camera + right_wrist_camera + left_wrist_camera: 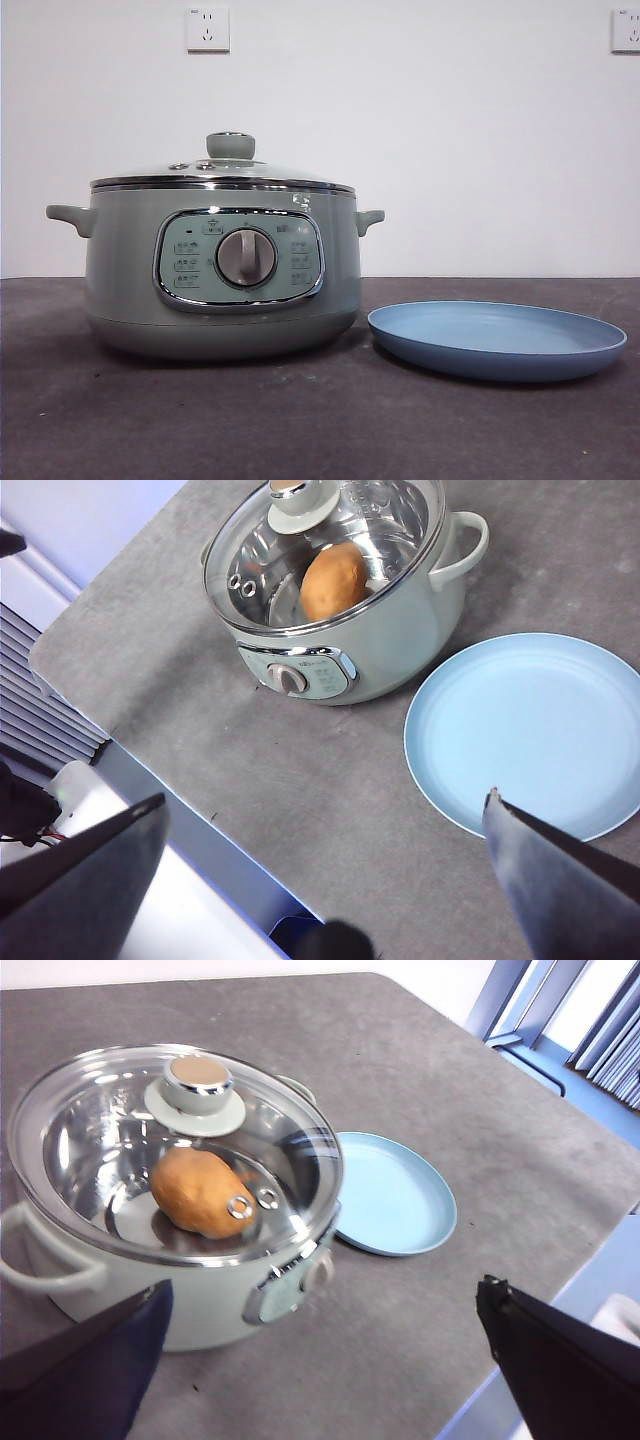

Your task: Take the potato out from the steamer,put the potato on the plate,close the lid

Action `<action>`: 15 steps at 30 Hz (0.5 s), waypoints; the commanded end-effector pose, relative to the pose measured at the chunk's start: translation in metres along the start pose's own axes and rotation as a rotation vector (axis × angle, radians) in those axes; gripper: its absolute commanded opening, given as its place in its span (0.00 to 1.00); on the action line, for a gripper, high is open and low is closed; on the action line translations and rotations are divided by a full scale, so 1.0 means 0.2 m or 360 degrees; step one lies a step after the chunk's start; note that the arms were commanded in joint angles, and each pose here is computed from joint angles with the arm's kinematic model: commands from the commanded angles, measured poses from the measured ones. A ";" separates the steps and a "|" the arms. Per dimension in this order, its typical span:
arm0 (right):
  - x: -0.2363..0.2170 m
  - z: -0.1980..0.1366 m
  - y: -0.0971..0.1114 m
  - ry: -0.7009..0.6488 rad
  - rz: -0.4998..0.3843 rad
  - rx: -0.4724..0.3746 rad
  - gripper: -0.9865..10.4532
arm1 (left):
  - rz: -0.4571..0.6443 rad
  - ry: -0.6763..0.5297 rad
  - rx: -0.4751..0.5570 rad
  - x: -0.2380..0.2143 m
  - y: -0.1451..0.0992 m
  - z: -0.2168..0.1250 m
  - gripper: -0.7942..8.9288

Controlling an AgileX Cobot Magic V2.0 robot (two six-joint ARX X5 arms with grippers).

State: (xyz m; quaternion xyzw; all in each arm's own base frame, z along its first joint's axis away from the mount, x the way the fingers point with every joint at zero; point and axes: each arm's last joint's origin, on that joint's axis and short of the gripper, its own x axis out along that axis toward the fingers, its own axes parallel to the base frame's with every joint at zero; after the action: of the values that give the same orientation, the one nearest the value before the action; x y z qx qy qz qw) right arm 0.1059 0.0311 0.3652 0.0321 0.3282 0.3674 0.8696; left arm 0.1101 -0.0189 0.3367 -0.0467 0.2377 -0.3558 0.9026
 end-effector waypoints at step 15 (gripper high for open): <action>0.01 0.01 0.00 0.0004 0.0007 0.0004 0.63 | 0.0060 0.0130 0.0244 0.52 0.17 0.41 0.77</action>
State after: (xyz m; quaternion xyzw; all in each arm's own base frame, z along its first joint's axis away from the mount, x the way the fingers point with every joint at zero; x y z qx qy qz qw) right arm 0.1074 0.0314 0.3647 0.0329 0.3309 0.3673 0.8686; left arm 0.2272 -0.0663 0.3628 0.0264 0.2461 -0.3559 0.9011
